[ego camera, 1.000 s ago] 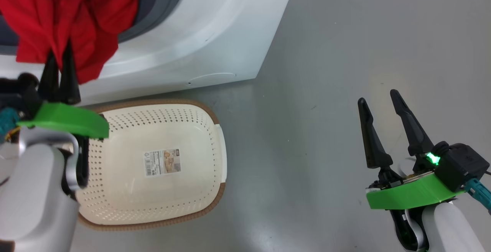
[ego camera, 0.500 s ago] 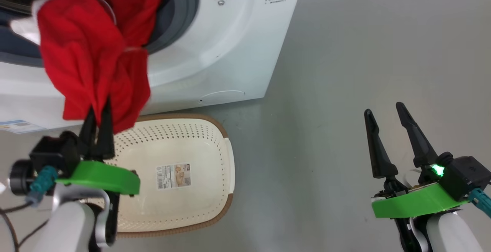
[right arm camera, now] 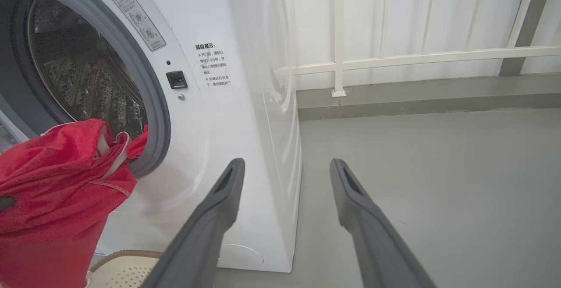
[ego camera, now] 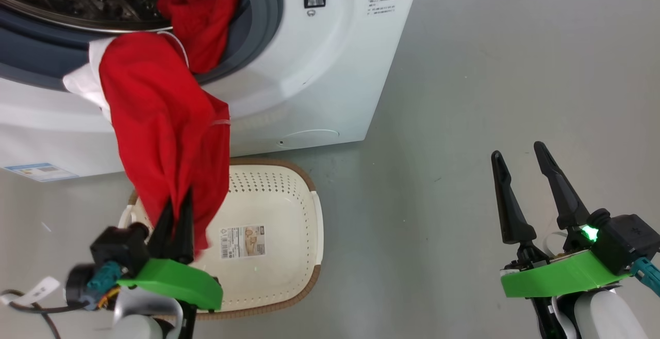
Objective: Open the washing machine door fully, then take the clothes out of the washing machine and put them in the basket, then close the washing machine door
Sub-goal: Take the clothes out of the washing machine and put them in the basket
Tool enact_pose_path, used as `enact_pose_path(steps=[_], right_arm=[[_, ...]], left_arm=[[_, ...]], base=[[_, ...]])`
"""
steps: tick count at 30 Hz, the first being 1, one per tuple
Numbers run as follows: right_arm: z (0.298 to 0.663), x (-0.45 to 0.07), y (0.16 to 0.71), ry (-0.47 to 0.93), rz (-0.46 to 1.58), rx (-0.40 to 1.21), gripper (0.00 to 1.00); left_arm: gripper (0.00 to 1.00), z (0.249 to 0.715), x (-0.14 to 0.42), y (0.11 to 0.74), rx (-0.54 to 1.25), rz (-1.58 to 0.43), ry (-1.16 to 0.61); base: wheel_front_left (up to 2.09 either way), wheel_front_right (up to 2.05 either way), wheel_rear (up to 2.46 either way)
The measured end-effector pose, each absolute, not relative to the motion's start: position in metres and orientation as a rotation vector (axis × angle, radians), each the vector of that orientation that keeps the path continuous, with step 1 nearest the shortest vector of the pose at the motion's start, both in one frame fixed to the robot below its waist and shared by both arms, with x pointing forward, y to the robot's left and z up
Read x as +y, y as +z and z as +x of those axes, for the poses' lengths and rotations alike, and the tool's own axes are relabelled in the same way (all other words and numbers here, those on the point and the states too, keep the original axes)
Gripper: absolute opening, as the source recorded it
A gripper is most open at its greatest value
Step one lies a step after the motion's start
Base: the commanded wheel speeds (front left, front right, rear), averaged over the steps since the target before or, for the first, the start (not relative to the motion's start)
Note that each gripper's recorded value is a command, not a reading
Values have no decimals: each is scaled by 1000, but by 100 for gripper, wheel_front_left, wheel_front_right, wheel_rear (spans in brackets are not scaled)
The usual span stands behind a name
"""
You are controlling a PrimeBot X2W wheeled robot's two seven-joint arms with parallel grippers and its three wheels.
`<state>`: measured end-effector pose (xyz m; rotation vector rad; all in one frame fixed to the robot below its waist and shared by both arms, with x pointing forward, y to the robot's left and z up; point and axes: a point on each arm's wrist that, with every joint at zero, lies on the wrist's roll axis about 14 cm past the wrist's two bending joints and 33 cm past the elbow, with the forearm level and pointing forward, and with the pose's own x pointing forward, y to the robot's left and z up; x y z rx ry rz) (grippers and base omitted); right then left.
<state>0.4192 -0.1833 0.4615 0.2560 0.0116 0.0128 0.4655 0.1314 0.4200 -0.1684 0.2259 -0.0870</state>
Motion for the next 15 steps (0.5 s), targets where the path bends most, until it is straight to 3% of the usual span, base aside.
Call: enact_pose_path(steps=[15], right_arm=[[419,-189,449,-9,254,44,100]], left_arm=[[0,441,118,320,509,-203,-84]], base=[[0,0,0]])
